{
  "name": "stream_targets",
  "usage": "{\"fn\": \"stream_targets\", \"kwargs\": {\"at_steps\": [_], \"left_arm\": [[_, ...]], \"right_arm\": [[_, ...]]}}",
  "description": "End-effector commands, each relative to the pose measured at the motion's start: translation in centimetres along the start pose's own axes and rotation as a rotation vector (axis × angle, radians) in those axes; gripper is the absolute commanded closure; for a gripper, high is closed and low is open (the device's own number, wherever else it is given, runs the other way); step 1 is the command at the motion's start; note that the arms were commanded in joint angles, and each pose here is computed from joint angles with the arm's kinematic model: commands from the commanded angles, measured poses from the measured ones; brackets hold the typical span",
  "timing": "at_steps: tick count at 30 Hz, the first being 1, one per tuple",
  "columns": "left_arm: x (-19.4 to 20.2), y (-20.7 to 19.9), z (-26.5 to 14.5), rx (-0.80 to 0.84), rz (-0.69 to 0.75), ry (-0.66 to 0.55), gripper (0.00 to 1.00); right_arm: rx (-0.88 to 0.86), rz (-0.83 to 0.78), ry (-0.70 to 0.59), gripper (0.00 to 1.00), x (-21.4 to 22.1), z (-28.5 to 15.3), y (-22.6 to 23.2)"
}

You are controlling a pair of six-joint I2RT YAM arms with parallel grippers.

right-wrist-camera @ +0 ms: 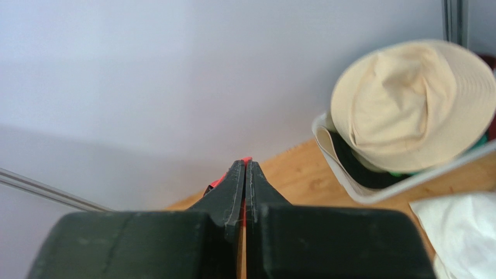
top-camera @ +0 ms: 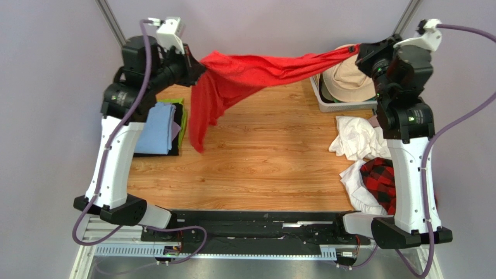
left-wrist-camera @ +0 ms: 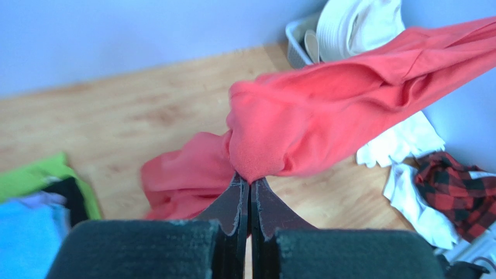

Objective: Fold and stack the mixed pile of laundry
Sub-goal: Flatten out the tank top at the center of the board.

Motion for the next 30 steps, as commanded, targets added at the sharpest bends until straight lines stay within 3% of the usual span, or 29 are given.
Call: {"fn": "stream_targets", "kwargs": {"at_steps": [1, 4, 8, 22, 25, 26, 30], "left_arm": [[-3.5, -2.1, -6.1, 0.009, 0.165, -0.084, 1.0], [-4.8, -4.1, -9.4, 0.104, 0.218, -0.176, 1.0], [-4.7, -5.0, -11.2, 0.174, 0.234, -0.224, 1.0], [-3.1, -4.8, -9.4, 0.232, 0.218, -0.129, 1.0], [-2.8, -4.6, -8.9, 0.234, 0.21, -0.112, 0.84], [-2.6, -4.7, -8.8, 0.249, 0.215, -0.102, 1.0], [-2.1, -4.4, -8.4, 0.255, 0.213, -0.089, 1.0]], "right_arm": [[-0.143, 0.041, -0.311, 1.0, -8.5, -4.6, 1.7], [-0.209, 0.051, -0.394, 1.0, -10.1, -6.6, 2.2], [-0.219, 0.041, -0.377, 1.0, -9.6, -6.7, 2.2], [-0.24, 0.056, -0.349, 1.0, -8.9, -6.4, 2.4], [-0.24, 0.061, -0.345, 1.0, -8.8, -6.4, 2.4], [-0.241, 0.06, -0.342, 1.0, -8.8, -6.3, 2.4], [-0.241, 0.065, -0.34, 1.0, -8.8, -6.3, 2.4]]}}
Point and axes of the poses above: each gripper's point midway between its finger pads, its own z axis out along the fingers, its own y axis along the line the jaws close on, x = y × z, the point moved 7 cm from there along -z, back along the fingers, and after that the axes turned 15 degrees about -z, right-handed, at the moved point
